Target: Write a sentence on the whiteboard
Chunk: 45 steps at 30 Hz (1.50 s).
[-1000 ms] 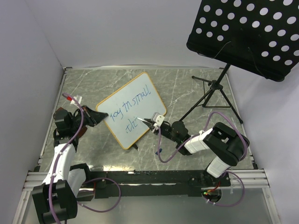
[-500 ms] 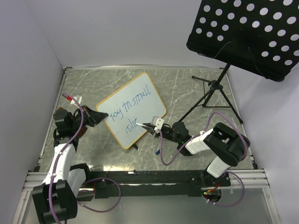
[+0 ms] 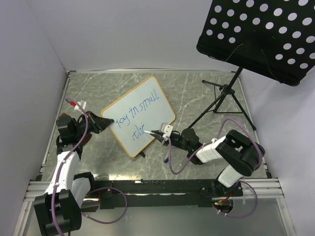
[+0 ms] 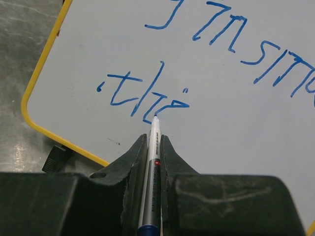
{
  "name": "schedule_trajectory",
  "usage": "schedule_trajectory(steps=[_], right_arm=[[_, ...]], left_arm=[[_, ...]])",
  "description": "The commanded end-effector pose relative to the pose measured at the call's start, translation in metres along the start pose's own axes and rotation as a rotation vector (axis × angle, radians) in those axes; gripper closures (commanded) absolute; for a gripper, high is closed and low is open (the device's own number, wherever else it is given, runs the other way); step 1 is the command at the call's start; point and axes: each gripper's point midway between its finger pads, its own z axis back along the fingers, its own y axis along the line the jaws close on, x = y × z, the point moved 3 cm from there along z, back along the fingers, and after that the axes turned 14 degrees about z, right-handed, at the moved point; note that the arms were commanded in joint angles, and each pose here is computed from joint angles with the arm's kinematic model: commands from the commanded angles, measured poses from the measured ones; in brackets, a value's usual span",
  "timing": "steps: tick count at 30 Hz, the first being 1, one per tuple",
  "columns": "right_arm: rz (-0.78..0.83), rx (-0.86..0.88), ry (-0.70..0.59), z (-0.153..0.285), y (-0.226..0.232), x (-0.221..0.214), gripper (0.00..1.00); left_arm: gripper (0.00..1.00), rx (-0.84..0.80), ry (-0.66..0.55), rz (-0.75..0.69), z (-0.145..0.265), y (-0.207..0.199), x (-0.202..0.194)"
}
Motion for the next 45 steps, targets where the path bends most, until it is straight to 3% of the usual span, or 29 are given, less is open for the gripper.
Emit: schedule_trajectory(steps=[1, 13, 23, 45], right_arm=[[-0.008, -0.062, 0.040, 0.003, -0.013, -0.005, 1.00], [0.005, -0.143, -0.033, -0.003, -0.047, 0.020, 1.00], [-0.007, -0.116, -0.007, -0.013, -0.045, 0.011, 1.00], [-0.007, -0.010, 0.041, 0.008, -0.011, -0.007, 1.00]], left_arm=[[0.99, -0.049, 0.026, -0.110, 0.001, -0.010, -0.001], [0.99, -0.048, 0.027, -0.107, 0.001, -0.009, -0.001], [0.99, -0.050, 0.027, -0.109, 0.001, -0.010, -0.001], [0.99, -0.052, 0.028, -0.112, 0.001, -0.010, -0.001]])
